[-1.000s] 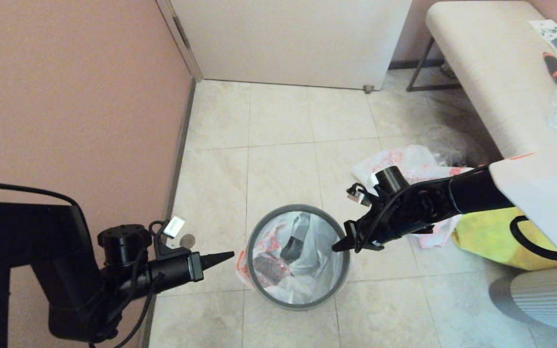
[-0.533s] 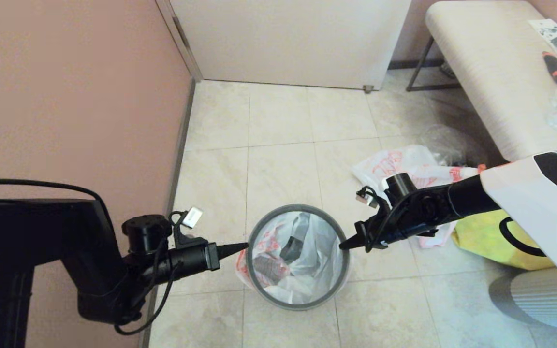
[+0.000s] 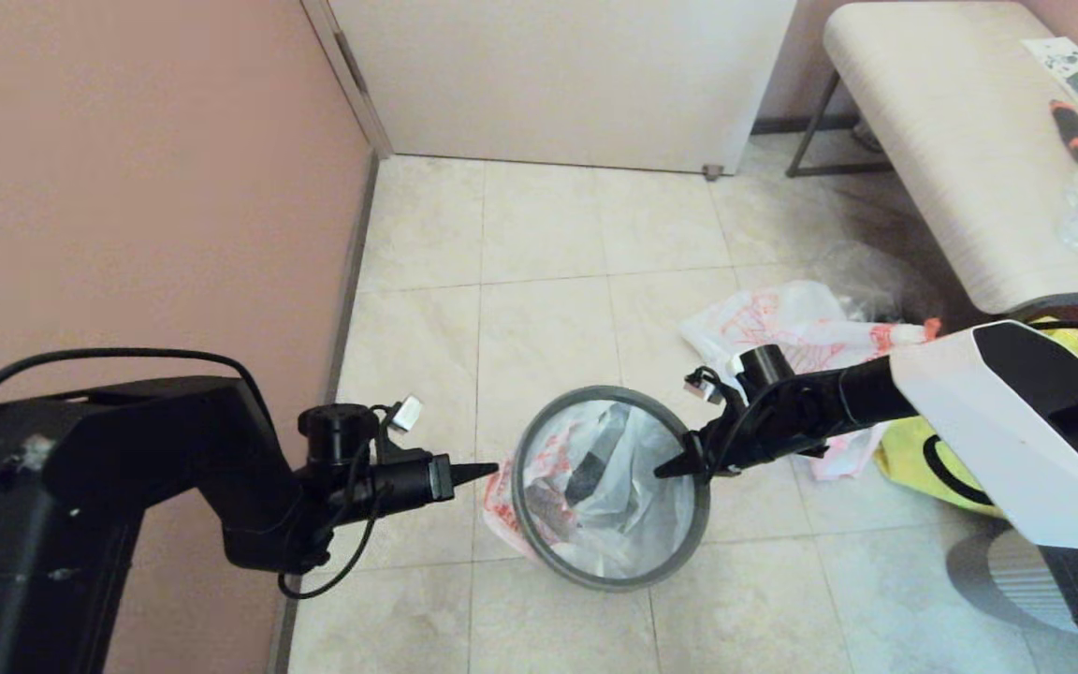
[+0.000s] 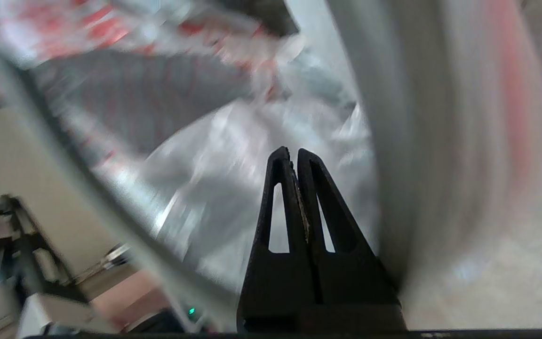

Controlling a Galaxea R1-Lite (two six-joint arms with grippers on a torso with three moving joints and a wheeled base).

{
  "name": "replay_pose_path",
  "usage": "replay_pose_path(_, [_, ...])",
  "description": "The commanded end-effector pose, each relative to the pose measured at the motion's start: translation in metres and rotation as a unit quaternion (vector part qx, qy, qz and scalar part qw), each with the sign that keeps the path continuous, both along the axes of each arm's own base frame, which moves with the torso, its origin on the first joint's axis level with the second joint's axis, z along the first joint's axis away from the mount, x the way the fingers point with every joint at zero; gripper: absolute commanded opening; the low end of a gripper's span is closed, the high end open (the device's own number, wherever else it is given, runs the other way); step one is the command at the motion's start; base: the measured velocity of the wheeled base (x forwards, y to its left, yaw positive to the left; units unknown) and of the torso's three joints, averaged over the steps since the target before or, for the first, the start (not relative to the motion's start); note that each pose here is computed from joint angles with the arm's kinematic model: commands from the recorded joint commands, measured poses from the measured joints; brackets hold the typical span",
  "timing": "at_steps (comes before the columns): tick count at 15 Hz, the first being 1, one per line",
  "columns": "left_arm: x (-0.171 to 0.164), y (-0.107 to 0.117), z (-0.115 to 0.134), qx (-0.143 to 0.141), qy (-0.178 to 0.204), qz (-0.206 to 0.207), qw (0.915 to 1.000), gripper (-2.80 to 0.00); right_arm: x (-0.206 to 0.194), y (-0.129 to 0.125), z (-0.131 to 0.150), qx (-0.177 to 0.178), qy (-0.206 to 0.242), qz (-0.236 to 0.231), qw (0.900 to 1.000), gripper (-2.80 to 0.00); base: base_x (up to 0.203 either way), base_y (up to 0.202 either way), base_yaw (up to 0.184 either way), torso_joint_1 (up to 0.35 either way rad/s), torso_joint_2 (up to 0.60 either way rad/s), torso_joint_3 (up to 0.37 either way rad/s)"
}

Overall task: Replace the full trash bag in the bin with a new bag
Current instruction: Place the trash can ring on the trash can

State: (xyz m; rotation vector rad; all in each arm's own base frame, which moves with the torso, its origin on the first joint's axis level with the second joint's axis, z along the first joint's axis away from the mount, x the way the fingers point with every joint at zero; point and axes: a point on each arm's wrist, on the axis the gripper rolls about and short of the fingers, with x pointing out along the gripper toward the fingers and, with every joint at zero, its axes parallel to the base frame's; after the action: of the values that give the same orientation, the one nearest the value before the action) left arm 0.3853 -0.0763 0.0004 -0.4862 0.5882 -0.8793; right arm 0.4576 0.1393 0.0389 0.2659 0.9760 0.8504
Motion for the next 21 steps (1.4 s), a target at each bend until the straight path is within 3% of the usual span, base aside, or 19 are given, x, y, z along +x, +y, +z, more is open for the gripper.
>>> replay_pose_path(1, [0.007, -0.004, -0.012, 0.021, 0.011, 0.020, 0.9995, -2.80, 0.003, 0.006, -0.009, 0.000, 0.003, 0.008, 1.000, -2.80, 0.000, 0.000, 0.000, 0.000, 0.00, 0.000])
replay_pose_path(4, [0.003, -0.002, -0.005, 0.031, -0.001, 0.032, 0.9990, -2.80, -0.012, 0.018, 0.024, -0.001, -0.013, 0.031, 0.999, -2.80, 0.000, 0.000, 0.000, 0.000, 0.00, 0.000])
replay_pose_path(8, [-0.019, 0.008, 0.029, 0.023, -0.043, 0.044, 0.9978, -2.80, -0.051, 0.034, 0.065, 0.000, -0.021, 0.066, 0.998, -2.80, 0.000, 0.000, 0.000, 0.000, 0.00, 0.000])
replay_pose_path(10, [-0.029, 0.013, 0.045, 0.019, -0.063, 0.053, 0.9964, -2.80, -0.063, 0.033, 0.078, 0.017, -0.021, 0.082, 0.996, -2.80, 0.000, 0.000, 0.000, 0.000, 0.00, 0.000])
replay_pose_path(15, [-0.036, 0.017, 0.044, 0.038, -0.056, 0.097, 0.9930, -2.80, -0.068, 0.023, 0.075, 0.019, -0.014, 0.086, 0.996, -2.80, 0.000, 0.000, 0.000, 0.000, 0.00, 0.000])
replay_pose_path(21, [-0.038, -0.032, 0.048, 0.029, -0.077, 0.028, 0.9962, -2.80, -0.054, 0.007, 0.053, 0.010, -0.006, 0.075, 0.997, -2.80, 0.000, 0.000, 0.000, 0.000, 0.00, 0.000])
